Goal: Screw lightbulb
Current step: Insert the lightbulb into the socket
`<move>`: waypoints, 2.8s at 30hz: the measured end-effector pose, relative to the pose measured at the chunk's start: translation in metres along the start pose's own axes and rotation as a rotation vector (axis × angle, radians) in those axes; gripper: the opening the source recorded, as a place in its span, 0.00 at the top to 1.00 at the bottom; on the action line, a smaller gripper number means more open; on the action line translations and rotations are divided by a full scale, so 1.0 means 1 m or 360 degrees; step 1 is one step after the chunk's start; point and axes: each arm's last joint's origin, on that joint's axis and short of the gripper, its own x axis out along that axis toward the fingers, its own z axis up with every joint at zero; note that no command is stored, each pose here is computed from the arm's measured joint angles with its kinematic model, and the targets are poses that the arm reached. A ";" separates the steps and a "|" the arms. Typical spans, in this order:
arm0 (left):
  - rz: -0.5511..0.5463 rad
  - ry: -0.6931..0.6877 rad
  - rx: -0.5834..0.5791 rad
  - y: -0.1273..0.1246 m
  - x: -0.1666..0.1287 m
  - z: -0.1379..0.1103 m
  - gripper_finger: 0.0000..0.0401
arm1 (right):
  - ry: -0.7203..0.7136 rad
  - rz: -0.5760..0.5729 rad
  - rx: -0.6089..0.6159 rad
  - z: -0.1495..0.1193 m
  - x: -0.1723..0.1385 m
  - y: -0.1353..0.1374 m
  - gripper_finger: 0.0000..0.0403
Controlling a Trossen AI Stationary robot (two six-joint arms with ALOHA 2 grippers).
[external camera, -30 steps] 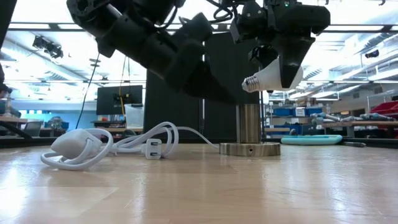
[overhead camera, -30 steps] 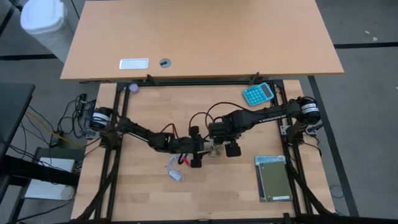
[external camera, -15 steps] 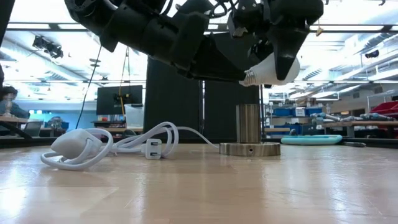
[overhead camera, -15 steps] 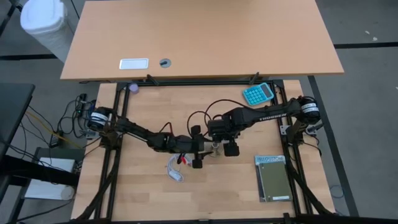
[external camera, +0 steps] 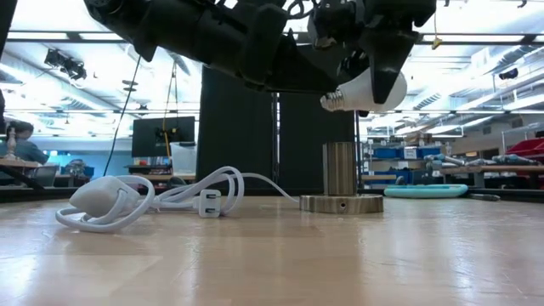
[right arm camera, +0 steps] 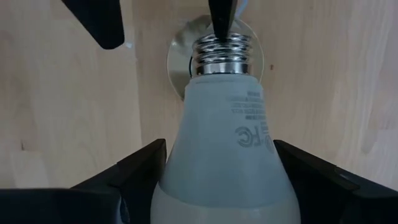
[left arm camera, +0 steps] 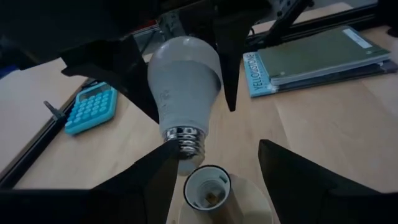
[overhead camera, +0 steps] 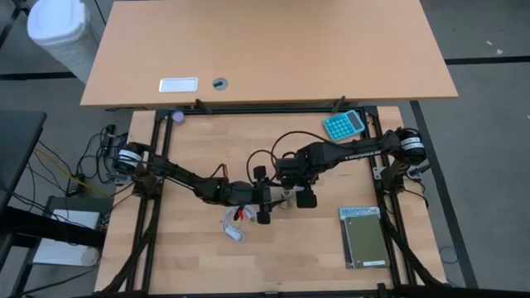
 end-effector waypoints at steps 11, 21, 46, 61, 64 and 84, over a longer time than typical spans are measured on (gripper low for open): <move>-0.0009 0.0073 -0.0043 -0.001 0.000 -0.005 0.43 | -0.0079 0.0013 0.0005 0.005 -0.001 -0.001 0.30; -0.0015 0.0118 -0.0065 -0.001 0.000 -0.007 0.43 | -0.0094 0.0013 -0.0001 0.005 -0.001 -0.002 0.30; -0.0071 0.0102 -0.0115 -0.005 0.008 -0.017 0.43 | -0.0179 0.0065 -0.0016 0.011 -0.014 -0.003 0.30; -0.0046 0.0140 -0.0098 -0.004 0.008 -0.019 0.43 | -0.0093 0.0058 -0.0008 0.007 -0.015 -0.005 0.30; -0.0029 0.0203 -0.0086 -0.004 0.007 -0.022 0.43 | -0.0099 0.0059 -0.0011 0.007 -0.015 -0.005 0.30; -0.0047 0.0357 -0.0382 -0.010 0.024 -0.056 0.43 | 0.0019 0.0092 -0.0035 0.015 0.010 -0.009 0.30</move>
